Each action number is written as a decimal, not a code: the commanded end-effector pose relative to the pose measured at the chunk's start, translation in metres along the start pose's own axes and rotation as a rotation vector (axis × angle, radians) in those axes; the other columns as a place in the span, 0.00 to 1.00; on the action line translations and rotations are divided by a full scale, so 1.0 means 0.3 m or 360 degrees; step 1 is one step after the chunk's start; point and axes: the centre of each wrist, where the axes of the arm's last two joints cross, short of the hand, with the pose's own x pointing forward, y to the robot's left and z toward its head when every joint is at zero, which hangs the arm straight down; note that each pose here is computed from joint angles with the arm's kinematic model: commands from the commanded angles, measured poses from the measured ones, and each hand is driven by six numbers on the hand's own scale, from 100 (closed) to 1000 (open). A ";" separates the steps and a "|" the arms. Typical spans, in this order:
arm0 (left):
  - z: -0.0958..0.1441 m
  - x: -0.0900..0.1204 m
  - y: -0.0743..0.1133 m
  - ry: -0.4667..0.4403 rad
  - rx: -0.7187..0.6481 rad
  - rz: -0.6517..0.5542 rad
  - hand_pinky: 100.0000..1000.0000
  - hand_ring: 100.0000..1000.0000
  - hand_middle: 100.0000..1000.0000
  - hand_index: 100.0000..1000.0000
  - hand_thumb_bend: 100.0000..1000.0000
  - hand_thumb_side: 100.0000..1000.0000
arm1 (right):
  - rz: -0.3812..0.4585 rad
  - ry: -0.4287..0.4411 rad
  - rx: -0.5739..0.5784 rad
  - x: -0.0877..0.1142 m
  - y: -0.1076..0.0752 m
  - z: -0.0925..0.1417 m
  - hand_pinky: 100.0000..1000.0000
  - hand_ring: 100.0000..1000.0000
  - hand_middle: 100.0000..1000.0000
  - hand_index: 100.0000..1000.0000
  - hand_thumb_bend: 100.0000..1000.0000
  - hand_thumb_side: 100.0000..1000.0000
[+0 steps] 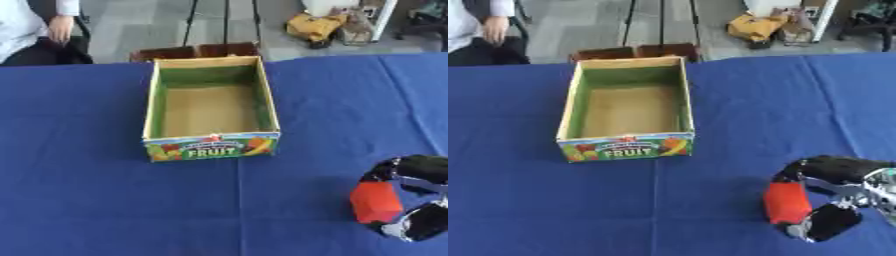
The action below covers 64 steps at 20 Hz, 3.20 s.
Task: Pick up objects on the table and place them in the box.
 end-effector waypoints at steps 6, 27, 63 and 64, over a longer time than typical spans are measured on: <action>-0.016 0.022 0.017 -0.0058 0.0019 -0.0015 0.86 0.92 0.88 0.99 0.04 1.00 | 0.0077 0.0123 -0.0125 -0.032 -0.020 0.007 0.26 0.64 0.70 0.81 0.14 0.29; -0.016 0.023 0.014 -0.0053 0.0033 -0.0007 0.85 0.91 0.88 0.99 0.02 1.00 | 0.0070 0.0088 -0.0441 -0.005 -0.072 0.027 0.00 0.40 0.40 0.48 0.03 0.19; -0.074 0.087 0.000 -0.0219 0.0083 0.0089 0.85 0.91 0.87 0.99 0.02 1.00 | -0.0001 -0.0007 -0.1366 0.077 -0.698 -0.065 0.00 0.31 0.32 0.39 0.00 0.17; -0.077 0.090 -0.001 -0.0225 0.0086 0.0096 0.85 0.91 0.87 0.99 0.02 1.00 | -0.0008 -0.0002 -0.1356 0.079 -0.707 -0.090 0.00 0.31 0.32 0.39 0.00 0.17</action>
